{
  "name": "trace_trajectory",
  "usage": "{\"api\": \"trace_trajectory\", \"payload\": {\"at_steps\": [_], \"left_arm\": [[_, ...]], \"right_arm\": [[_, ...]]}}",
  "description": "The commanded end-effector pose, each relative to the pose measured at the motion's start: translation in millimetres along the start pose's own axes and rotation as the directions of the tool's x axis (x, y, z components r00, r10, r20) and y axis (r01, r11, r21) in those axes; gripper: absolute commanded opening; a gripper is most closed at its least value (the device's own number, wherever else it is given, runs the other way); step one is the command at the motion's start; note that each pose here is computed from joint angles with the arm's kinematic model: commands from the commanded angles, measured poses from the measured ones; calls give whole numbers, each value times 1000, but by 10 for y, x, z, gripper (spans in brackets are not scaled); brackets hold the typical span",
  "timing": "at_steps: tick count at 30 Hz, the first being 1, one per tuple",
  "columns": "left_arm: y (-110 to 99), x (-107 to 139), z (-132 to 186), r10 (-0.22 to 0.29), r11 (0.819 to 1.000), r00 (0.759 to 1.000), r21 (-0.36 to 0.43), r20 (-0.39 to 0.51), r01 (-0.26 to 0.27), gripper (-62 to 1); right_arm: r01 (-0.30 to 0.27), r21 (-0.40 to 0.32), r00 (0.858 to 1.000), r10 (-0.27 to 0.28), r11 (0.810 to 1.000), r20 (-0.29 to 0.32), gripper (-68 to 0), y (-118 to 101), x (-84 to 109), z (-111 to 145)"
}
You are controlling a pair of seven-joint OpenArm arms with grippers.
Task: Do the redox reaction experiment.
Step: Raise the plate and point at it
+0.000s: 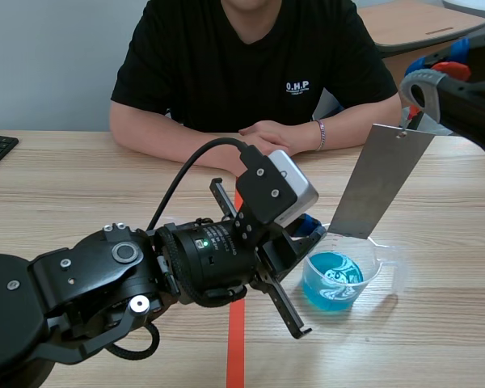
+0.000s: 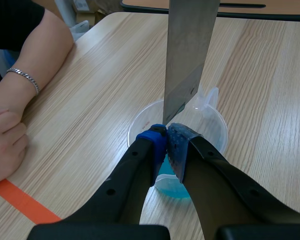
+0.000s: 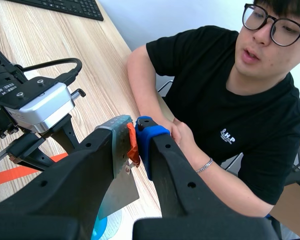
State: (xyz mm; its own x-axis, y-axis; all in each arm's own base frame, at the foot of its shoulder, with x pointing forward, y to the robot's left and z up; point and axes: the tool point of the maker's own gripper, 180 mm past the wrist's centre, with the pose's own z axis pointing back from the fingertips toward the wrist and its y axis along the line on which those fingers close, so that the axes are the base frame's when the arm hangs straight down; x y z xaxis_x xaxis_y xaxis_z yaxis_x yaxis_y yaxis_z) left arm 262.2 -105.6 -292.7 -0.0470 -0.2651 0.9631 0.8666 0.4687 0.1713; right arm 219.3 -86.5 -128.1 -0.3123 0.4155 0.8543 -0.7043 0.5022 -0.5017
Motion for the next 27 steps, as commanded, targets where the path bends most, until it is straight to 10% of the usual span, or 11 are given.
{"api": "trace_trajectory", "payload": {"at_steps": [1,27], "left_arm": [[27,147,-16,-9,1000,999,2,45,9,-563],[31,138,-10,-10,1000,999,3,42,10,-563]], "right_arm": [[-15,5,999,14,1000,29,-660,-11,93,0],[-15,5,999,15,1000,28,-660,-12,91,0]]}}
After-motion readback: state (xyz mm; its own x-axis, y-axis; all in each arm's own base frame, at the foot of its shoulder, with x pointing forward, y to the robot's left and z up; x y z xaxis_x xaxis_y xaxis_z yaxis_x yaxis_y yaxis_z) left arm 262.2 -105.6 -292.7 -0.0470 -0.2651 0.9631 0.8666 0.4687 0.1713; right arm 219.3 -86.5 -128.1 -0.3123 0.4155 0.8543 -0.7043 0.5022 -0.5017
